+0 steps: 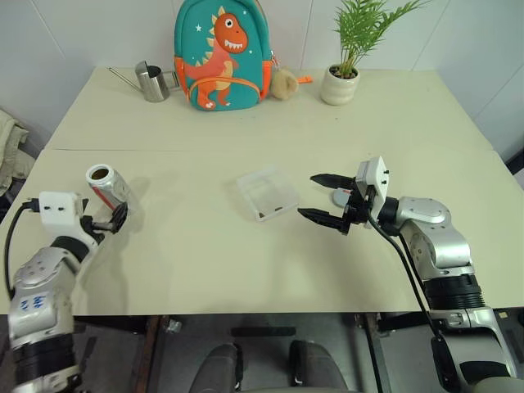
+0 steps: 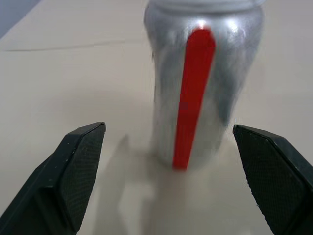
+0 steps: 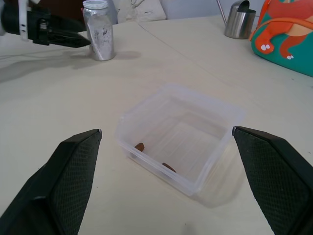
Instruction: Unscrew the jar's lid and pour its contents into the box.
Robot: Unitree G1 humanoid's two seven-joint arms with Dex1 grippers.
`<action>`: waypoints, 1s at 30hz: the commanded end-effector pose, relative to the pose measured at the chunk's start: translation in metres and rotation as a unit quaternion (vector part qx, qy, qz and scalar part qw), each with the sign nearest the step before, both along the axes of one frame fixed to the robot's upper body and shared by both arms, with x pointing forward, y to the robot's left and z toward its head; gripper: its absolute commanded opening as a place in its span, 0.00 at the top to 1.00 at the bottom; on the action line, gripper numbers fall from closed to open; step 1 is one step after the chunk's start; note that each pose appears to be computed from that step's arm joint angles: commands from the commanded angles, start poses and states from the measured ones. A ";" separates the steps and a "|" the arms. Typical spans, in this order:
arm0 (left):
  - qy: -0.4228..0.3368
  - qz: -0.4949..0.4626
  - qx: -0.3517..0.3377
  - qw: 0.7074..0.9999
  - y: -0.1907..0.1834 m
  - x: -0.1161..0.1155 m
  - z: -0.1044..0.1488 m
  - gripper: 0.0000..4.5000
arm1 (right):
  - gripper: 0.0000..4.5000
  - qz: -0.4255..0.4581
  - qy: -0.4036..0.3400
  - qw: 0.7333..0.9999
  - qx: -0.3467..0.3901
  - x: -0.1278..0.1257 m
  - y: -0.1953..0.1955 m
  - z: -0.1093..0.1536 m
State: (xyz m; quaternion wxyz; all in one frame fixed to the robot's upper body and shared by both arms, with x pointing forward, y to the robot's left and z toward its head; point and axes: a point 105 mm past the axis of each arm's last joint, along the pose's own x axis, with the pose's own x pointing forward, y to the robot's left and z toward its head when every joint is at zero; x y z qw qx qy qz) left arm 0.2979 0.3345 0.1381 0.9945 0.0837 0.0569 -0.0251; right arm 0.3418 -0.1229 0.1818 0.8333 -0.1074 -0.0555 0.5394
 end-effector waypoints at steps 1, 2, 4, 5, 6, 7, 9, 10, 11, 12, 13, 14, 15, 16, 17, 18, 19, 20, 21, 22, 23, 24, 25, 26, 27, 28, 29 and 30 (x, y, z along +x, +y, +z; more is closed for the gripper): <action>0.011 -0.032 0.032 0.999 0.005 -0.021 0.012 0.01 | 0.00 0.007 -0.035 0.999 -0.004 -0.003 -0.005 0.015; 0.037 -0.049 0.055 0.997 0.006 -0.031 0.005 0.01 | 0.00 0.008 -0.037 0.999 -0.007 -0.003 -0.006 0.016; 0.073 -0.074 0.079 0.991 0.008 -0.044 -0.005 0.01 | 0.00 0.009 -0.040 0.999 -0.010 -0.003 -0.008 0.016; 0.082 -0.082 0.080 0.990 0.007 -0.047 -0.007 0.01 | 0.00 0.011 -0.041 0.999 -0.011 -0.002 -0.010 0.016; 0.089 -0.100 0.100 0.986 0.007 -0.053 -0.007 0.01 | 0.00 0.012 -0.046 0.999 -0.011 -0.002 -0.011 0.017; 0.086 -0.143 0.127 0.978 -0.003 -0.058 -0.003 0.01 | 0.00 0.014 -0.047 0.999 -0.016 -0.002 -0.014 0.017; 0.061 -0.196 0.162 0.965 -0.021 -0.058 0.010 0.01 | 0.00 0.017 -0.045 0.999 -0.024 -0.001 -0.019 0.016; 0.032 -0.220 0.162 0.961 -0.035 -0.051 0.021 0.01 | 0.00 0.017 -0.043 0.999 -0.029 0.000 -0.021 0.015; 0.008 -0.239 0.161 0.957 -0.046 -0.045 0.031 0.01 | 0.00 0.013 -0.041 0.999 -0.031 0.002 -0.023 0.014; -0.006 -0.253 0.161 0.954 -0.055 -0.041 0.038 0.01 | 0.00 0.009 -0.040 0.999 -0.032 0.004 -0.025 0.014; -0.017 -0.266 0.162 0.950 -0.063 -0.037 0.042 0.01 | 0.00 0.007 -0.036 0.999 -0.032 0.006 -0.028 0.014; -0.032 -0.299 0.154 0.941 -0.078 -0.032 0.047 0.01 | 0.00 0.006 -0.034 0.999 -0.037 0.008 -0.029 0.012; -0.041 -0.322 0.149 0.934 -0.088 -0.030 0.051 0.01 | 0.00 0.007 -0.033 0.999 -0.040 0.008 -0.029 0.011; -0.047 -0.338 0.145 0.929 -0.097 -0.027 0.053 0.01 | 0.00 0.006 -0.032 0.999 -0.043 0.010 -0.031 0.011; -0.055 -0.357 0.144 0.921 -0.107 -0.022 0.056 0.01 | 0.00 0.005 -0.036 0.998 -0.046 0.010 -0.031 0.012; -0.061 -0.368 0.143 0.917 -0.114 -0.016 0.058 0.01 | 0.00 0.003 -0.038 0.998 -0.047 0.010 -0.033 0.014; -0.070 -0.381 0.143 0.911 -0.123 -0.011 0.062 0.01 | 0.00 0.002 -0.040 0.998 -0.049 0.010 -0.035 0.016; -0.074 -0.398 0.137 0.904 -0.130 -0.007 0.064 0.01 | 0.00 0.004 -0.043 0.998 -0.055 0.008 -0.036 0.016; -0.073 -0.409 0.141 0.899 -0.135 -0.004 0.064 0.01 | 0.00 0.004 -0.045 0.997 -0.060 0.008 -0.037 0.016; -0.074 -0.414 0.144 0.896 -0.137 -0.002 0.063 0.01 | 0.00 0.004 -0.046 0.997 -0.064 0.007 -0.038 0.016; -0.072 -0.413 0.141 0.897 -0.137 0.001 0.062 0.01 | 0.00 0.001 -0.047 0.997 -0.064 0.007 -0.038 0.016; -0.074 -0.410 0.145 0.897 -0.137 0.005 0.061 0.01 | 0.00 -0.001 -0.046 0.997 -0.062 0.006 -0.040 0.016; -0.076 -0.408 0.143 0.899 -0.137 0.007 0.061 0.01 | 0.00 -0.004 -0.045 0.997 -0.061 0.006 -0.040 0.016; -0.077 -0.409 0.136 0.899 -0.137 0.008 0.061 0.01 | 0.00 -0.006 -0.044 0.997 -0.060 0.005 -0.041 0.016; -0.081 -0.409 0.138 0.898 -0.138 0.009 0.062 0.01 | 0.00 -0.007 -0.044 0.997 -0.060 0.004 -0.042 0.015; -0.083 -0.408 0.139 0.899 -0.138 0.009 0.062 0.01 | 0.00 -0.010 -0.044 0.997 -0.060 0.004 -0.043 0.015; -0.086 -0.410 0.135 0.898 -0.139 0.010 0.064 0.01 | 0.00 -0.013 -0.044 0.997 -0.057 0.005 -0.043 0.015; -0.090 -0.410 0.132 0.898 -0.139 0.010 0.065 0.01 | 0.00 -0.016 -0.045 0.997 -0.054 0.005 -0.043 0.015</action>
